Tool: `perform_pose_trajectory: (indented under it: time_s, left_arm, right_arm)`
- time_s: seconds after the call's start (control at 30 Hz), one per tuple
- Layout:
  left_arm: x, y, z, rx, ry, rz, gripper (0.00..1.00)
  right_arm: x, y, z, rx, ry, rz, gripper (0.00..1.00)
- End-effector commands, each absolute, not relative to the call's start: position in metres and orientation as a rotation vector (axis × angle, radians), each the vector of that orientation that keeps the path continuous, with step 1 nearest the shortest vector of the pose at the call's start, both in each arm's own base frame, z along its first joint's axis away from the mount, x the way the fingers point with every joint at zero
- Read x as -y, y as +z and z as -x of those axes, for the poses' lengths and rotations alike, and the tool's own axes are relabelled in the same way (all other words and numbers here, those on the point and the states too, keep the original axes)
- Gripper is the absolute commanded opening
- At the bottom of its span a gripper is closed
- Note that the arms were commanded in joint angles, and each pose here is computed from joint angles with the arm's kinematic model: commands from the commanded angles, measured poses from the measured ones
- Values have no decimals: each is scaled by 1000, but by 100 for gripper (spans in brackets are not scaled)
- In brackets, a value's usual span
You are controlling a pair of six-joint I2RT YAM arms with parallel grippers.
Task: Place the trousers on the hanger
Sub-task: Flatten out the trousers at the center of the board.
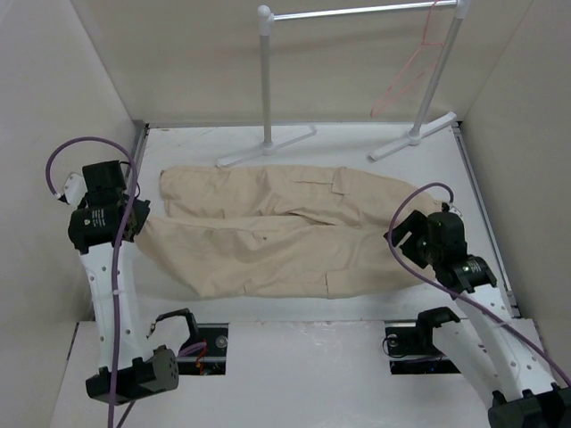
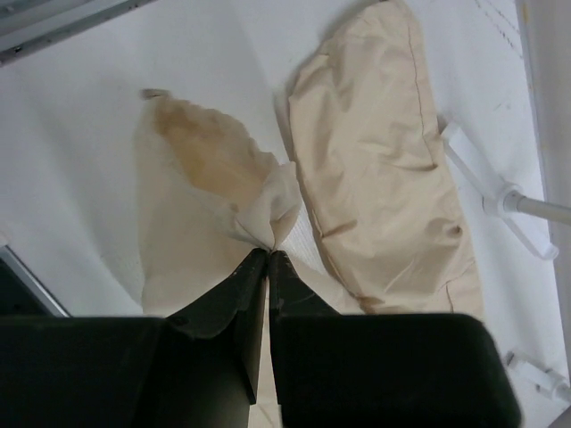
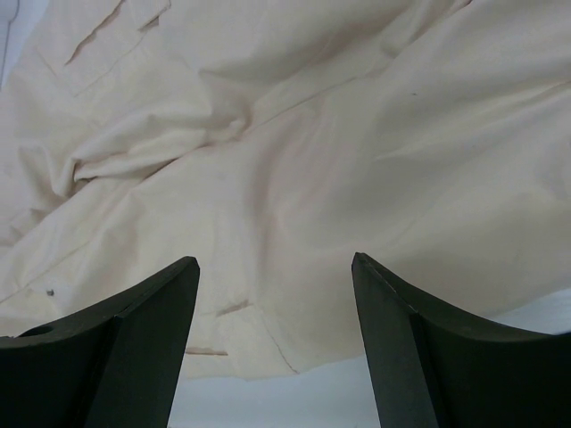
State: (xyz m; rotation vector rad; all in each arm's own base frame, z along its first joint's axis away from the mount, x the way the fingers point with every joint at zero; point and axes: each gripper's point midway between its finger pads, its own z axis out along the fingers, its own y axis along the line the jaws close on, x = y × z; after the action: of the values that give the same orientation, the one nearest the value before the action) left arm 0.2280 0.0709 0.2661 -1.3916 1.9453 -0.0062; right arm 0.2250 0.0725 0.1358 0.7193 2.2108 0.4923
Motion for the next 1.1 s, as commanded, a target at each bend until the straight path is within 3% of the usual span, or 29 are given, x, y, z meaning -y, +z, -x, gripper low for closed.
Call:
perform_pose_trajectory:
  time_s: [0.0,0.3,0.43,0.73,0.9,0.97,1.07]
  left_arm:
    - [-64,296,-196,-1909,5,1380,3]
    - [-70,296,-91,-1957,278,1451,2]
    - [-75,273,-87,-2028,365,1500,2]
    - [-129,189,-252,-2039,464,1508,3]
    - [-156,136,-304,-2120,590,1513,5]
    - [-162,119,-322,-2158,620,1498,9]
    - [-156,104,-348,-2252,584,1461,24]
  right_arm:
    - [-65,157,-231,-2143,482,-725,75]
    - [-61,153,-249,-2132,468,-746,76]
    - [-62,146,-253,-2147,460,-756,77]
    - [-55,127,-250,-2196,406,-788,78]
    - [-49,135,-252,-2176,390,-794,78]
    - [-49,138,-254,-2171,391,-794,78]
    - [-51,149,-258,-2155,401,-781,78]
